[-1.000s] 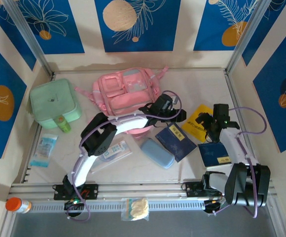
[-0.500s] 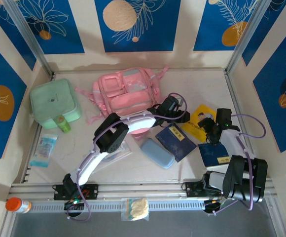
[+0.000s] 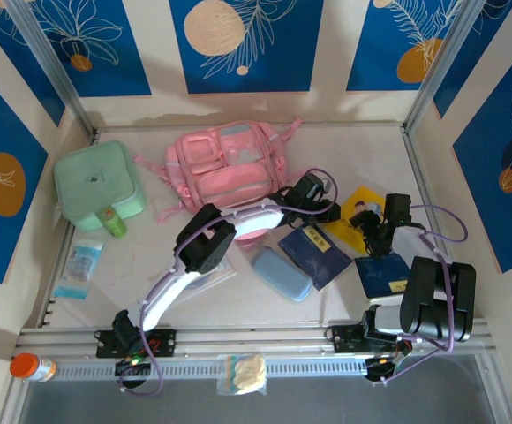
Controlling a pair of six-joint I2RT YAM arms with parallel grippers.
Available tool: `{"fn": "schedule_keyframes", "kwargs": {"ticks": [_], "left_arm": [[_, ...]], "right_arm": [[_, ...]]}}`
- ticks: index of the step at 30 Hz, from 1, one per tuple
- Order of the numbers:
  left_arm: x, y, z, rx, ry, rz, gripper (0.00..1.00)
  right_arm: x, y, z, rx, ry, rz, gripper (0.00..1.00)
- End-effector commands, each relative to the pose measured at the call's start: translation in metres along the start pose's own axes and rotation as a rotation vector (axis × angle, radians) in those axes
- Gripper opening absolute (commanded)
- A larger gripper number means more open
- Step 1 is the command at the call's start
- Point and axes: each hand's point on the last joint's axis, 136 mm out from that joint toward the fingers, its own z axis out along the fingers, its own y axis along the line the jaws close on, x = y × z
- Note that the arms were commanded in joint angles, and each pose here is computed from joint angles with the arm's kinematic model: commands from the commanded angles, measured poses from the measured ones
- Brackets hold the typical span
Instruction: Pack the student bag
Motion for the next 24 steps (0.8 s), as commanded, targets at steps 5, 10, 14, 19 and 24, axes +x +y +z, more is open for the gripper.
{"fn": "schedule_keyframes", "kwargs": {"ticks": [5,10,14,19,24], "left_arm": [[0.024,0.027,0.008,-0.087,0.077,0.000,0.33],[0.024,0.034,0.005,-0.103,0.077,0.001,0.32],[0.025,0.037,0.002,-0.125,0.081,0.011,0.32],[0.025,0.038,0.002,-0.125,0.084,0.013,0.32],[0.026,0.040,0.003,-0.133,0.084,0.011,0.32]], "right_arm": [[0.006,0.037,-0.014,-0.200,0.016,-0.093,0.88],[0.003,0.028,-0.022,-0.193,-0.003,-0.064,0.88],[0.003,0.004,-0.014,-0.113,0.021,-0.003,0.87],[0.003,-0.015,-0.008,-0.020,0.022,0.013,0.87],[0.004,-0.006,0.000,-0.067,0.044,-0.025,0.83]]}}
